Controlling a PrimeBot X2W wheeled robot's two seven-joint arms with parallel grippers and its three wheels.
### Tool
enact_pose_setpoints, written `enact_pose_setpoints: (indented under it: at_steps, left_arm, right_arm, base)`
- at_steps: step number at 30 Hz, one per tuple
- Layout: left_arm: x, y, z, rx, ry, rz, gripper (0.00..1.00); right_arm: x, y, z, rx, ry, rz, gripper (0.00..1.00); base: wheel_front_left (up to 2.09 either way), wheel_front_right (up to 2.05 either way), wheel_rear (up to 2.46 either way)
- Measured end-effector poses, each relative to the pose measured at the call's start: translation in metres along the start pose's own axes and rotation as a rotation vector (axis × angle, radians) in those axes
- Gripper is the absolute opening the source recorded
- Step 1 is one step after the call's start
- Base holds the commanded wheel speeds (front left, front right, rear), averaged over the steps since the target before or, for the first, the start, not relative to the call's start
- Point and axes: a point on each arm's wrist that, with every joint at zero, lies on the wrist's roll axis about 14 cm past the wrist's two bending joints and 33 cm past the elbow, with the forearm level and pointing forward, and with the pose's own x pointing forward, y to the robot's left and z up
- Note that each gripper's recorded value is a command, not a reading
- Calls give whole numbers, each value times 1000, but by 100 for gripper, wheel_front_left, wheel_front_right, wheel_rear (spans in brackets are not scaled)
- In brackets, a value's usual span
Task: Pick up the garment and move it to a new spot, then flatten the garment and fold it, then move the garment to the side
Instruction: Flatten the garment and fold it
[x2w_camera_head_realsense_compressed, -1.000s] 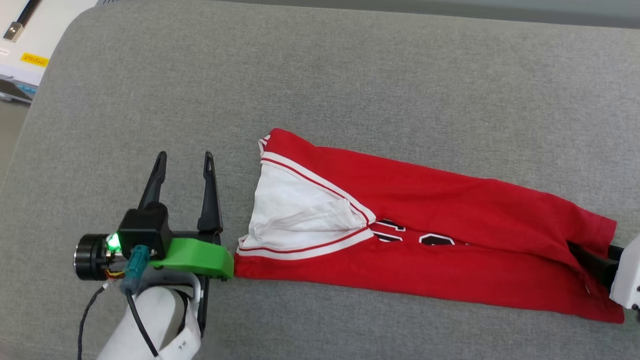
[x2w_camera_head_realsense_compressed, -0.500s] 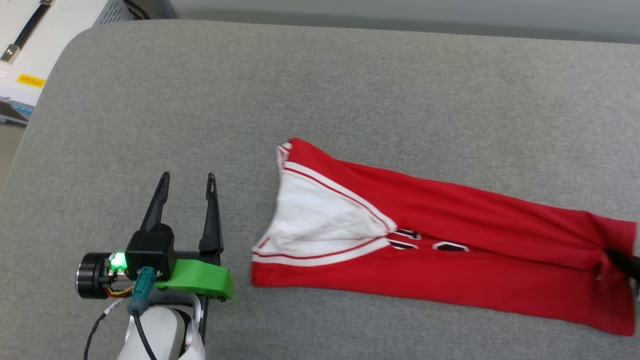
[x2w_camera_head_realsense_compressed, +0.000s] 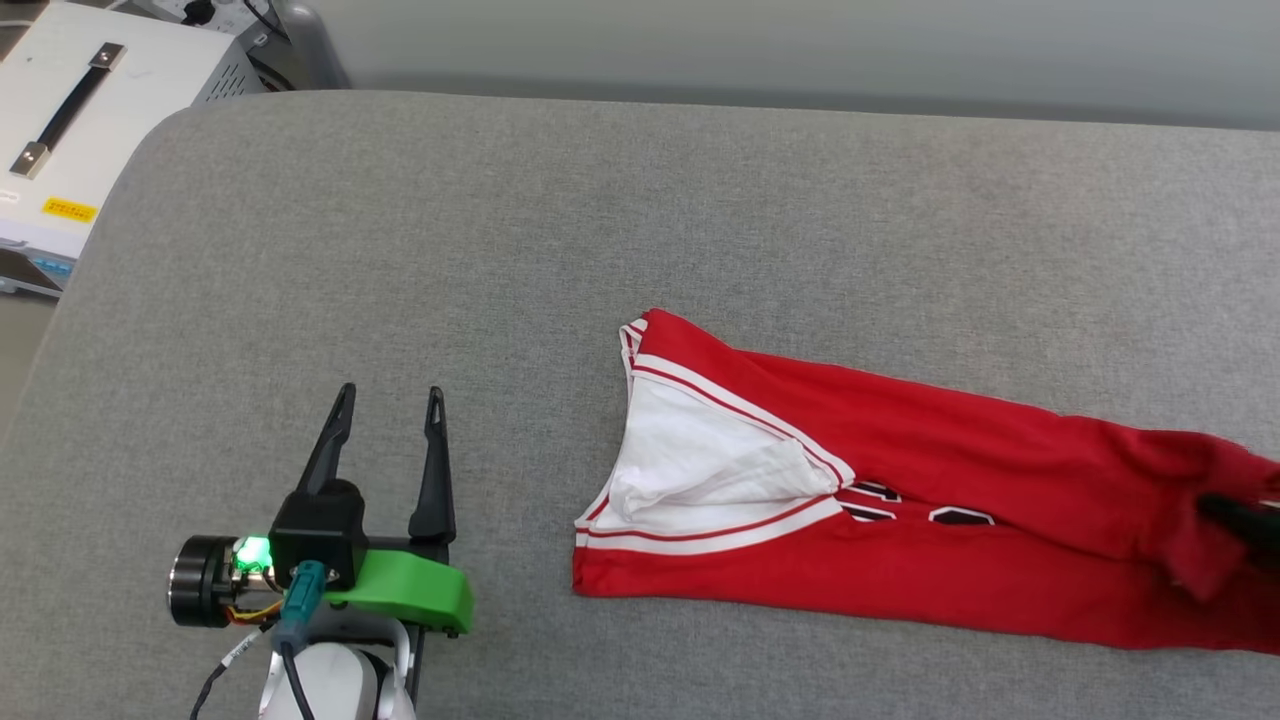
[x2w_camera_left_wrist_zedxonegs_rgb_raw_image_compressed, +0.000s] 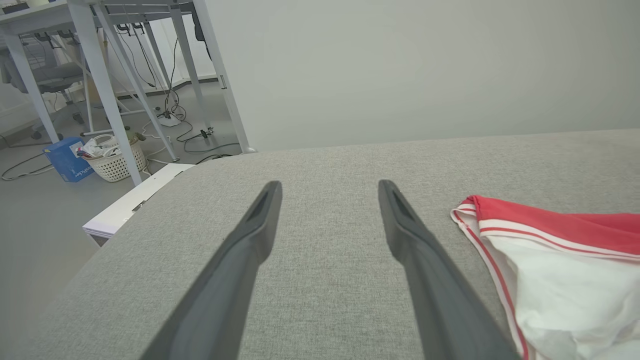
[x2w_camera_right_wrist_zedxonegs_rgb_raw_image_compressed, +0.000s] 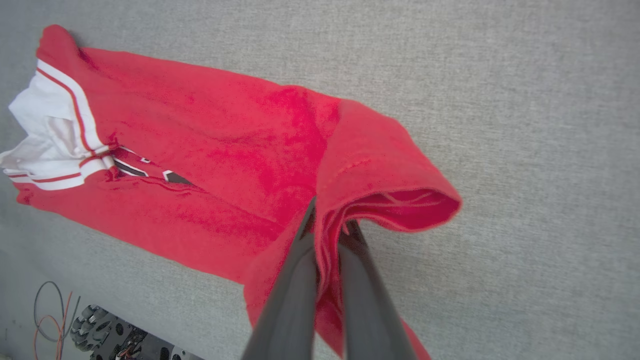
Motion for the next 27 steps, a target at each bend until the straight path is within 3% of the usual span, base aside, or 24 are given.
enact_pose_setpoints:
  at_steps: [10, 17, 27]
  left_arm:
    - [-2, -2, -7, -6, 20, 0, 100]
    - [1, 3, -16, -5, 44, 16, 100]
    - [12, 8, -22, -5, 56, 37, 100]
  right_arm:
    - [28, 107, 20, -155, 33, 263, 0]
    - [61, 169, 42, -311, 41, 369, 0]
    - [108, 239, 43, -409, 78, 499, 0]
  base:
    - [0, 0, 0]
    - [0, 0, 0]
    - [0, 0, 0]
